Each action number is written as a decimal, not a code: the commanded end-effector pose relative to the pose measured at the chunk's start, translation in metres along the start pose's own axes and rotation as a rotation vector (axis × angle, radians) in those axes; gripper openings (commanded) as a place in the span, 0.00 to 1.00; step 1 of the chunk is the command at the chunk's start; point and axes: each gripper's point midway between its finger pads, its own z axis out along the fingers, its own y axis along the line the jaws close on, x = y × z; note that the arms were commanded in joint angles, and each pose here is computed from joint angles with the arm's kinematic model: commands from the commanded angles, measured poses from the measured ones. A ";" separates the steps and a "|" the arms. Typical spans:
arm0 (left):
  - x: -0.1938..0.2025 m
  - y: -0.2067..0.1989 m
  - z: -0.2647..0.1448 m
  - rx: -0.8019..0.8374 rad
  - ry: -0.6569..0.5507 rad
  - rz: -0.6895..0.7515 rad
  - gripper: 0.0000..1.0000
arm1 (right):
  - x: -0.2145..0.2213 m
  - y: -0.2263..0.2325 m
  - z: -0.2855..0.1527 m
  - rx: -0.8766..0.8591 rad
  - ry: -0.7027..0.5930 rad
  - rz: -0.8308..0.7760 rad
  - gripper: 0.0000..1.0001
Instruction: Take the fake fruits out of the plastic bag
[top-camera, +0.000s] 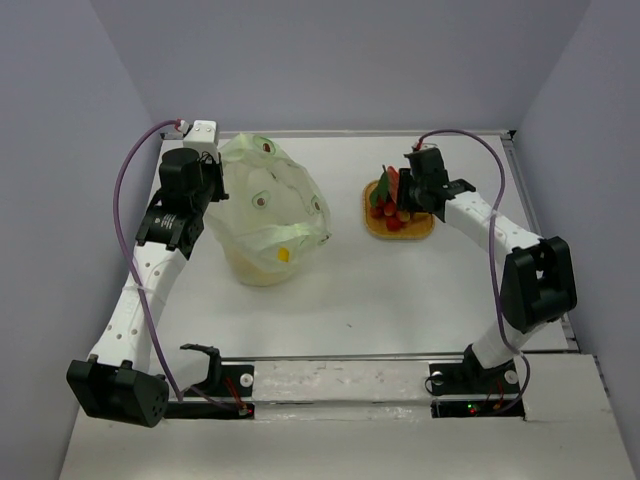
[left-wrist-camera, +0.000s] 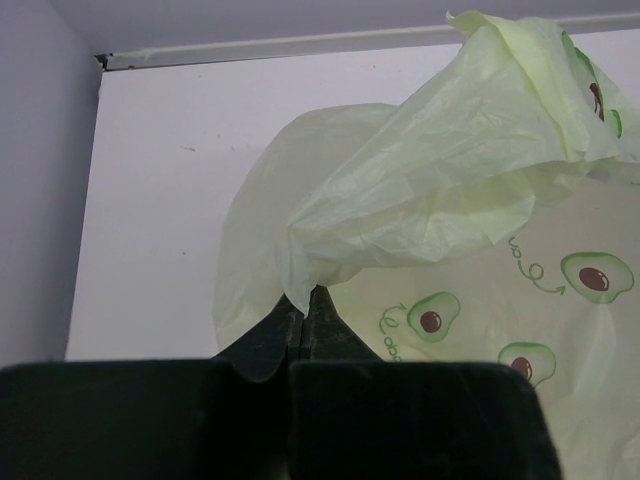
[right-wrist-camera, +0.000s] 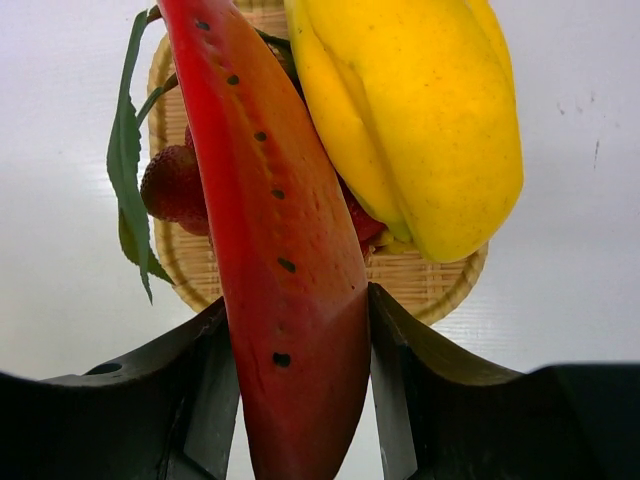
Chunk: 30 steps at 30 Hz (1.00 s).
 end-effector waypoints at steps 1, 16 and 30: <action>-0.022 0.000 -0.010 0.010 -0.076 -0.021 0.00 | -0.038 0.009 0.001 -0.024 -0.083 0.025 0.01; -0.022 0.000 -0.011 0.012 -0.073 -0.022 0.00 | -0.023 0.009 0.017 -0.008 -0.041 0.045 0.43; -0.022 -0.004 -0.010 0.030 -0.069 -0.024 0.00 | -0.039 -0.016 -0.014 0.102 -0.102 0.036 1.00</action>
